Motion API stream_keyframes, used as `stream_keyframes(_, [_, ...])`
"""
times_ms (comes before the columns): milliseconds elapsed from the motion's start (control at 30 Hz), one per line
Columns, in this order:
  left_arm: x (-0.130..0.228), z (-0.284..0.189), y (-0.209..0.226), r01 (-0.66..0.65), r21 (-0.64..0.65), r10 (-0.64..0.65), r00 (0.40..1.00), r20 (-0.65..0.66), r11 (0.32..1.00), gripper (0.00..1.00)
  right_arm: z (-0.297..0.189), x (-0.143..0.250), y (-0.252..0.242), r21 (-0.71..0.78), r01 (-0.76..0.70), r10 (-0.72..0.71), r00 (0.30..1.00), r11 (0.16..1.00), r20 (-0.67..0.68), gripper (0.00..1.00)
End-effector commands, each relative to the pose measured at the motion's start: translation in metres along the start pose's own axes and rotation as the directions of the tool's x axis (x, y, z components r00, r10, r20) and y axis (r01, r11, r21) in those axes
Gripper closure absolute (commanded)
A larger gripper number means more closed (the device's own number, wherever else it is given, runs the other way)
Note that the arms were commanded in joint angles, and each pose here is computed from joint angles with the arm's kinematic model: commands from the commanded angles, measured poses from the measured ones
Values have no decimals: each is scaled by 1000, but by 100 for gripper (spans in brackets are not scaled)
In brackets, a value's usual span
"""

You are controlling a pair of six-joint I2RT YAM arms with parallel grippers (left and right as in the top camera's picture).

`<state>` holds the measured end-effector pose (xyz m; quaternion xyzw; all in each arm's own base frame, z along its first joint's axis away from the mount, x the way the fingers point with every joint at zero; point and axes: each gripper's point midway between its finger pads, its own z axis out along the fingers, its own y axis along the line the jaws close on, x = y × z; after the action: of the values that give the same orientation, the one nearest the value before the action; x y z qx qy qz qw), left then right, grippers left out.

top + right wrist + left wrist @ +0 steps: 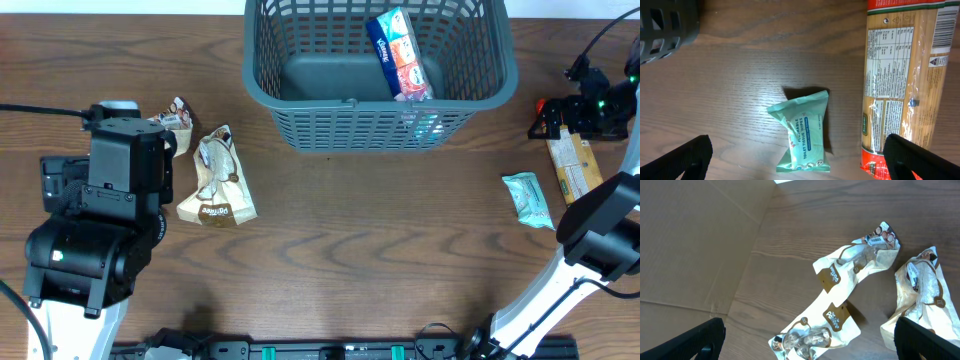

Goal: Pack container
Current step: 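Lower the right gripper and grasp the pasta packet's top end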

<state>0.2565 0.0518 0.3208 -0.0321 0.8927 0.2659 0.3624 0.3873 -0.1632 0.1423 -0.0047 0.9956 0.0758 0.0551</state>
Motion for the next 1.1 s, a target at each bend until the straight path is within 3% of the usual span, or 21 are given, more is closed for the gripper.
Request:
stream_keyframes(0, [-3,-2,6,15,-20,-15,1000,7,1000,1,5,2,-4,1,-25,25,1000,1000,-13,1])
stream_keyframes(333, [-3,-2,6,15,-20,-15,1000,7,1000,1,4,-2,-10,14,9,-9,1000,1000,7,1])
stream_keyframes(733, [-3,-2,6,15,-20,-15,1000,7,1000,1,4,-6,-9,6,-47,46,999,999,27,1])
stream_keyframes(1067, [-2,-2,6,14,-20,-14,1000,5,1000,1,0,-17,-49,220,86,-94,995,972,27,1])
